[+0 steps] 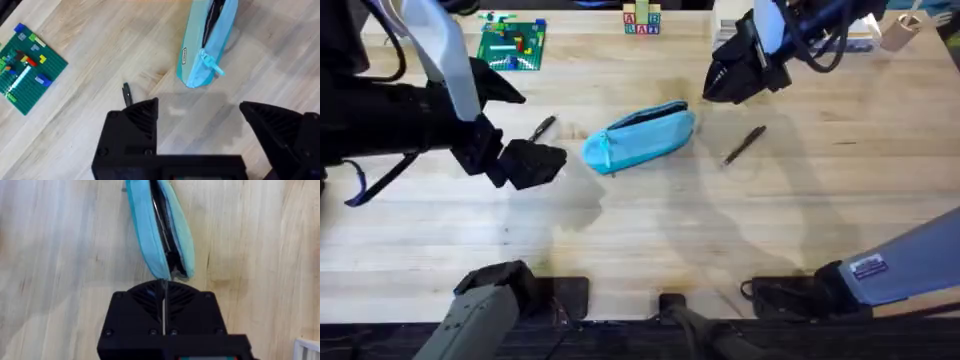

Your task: Unzip the bag, pick up the pens from the table one at a time and place them inside, then zip the bag closed.

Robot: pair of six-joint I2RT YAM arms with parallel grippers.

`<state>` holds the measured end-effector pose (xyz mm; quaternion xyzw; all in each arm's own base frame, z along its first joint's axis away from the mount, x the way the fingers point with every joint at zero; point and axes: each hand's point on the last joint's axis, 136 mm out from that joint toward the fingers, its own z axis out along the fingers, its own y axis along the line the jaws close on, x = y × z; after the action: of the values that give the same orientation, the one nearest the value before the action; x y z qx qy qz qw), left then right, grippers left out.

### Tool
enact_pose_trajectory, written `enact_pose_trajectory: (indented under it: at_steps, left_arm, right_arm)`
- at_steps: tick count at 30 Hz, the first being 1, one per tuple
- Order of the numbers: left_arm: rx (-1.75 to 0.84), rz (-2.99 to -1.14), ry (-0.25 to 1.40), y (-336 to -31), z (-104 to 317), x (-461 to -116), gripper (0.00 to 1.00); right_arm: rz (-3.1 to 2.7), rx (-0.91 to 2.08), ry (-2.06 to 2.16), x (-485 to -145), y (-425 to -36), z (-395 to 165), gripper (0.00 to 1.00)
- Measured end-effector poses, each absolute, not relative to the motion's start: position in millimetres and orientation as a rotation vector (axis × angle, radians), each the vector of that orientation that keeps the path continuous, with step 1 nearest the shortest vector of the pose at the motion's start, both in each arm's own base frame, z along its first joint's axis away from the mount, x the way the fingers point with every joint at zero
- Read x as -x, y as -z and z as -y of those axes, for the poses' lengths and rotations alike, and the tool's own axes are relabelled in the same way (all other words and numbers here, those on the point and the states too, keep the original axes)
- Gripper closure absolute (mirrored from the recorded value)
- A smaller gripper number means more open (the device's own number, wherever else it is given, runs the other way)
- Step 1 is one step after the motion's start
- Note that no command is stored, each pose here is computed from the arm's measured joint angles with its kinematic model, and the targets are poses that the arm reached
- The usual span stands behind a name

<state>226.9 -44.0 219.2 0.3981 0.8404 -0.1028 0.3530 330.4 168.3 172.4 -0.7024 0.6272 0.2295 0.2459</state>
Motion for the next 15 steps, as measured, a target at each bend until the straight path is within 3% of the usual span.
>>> enact_pose_trajectory:
  at_steps: [15]
  left_arm:
    - [-1.027, -2.176, 0.267, -219.2, 43.9, -226.9, 0.005]
  right_arm:
    - [-1.43, 2.082, -0.532, -330.2, -173.8, -187.5, 0.972]
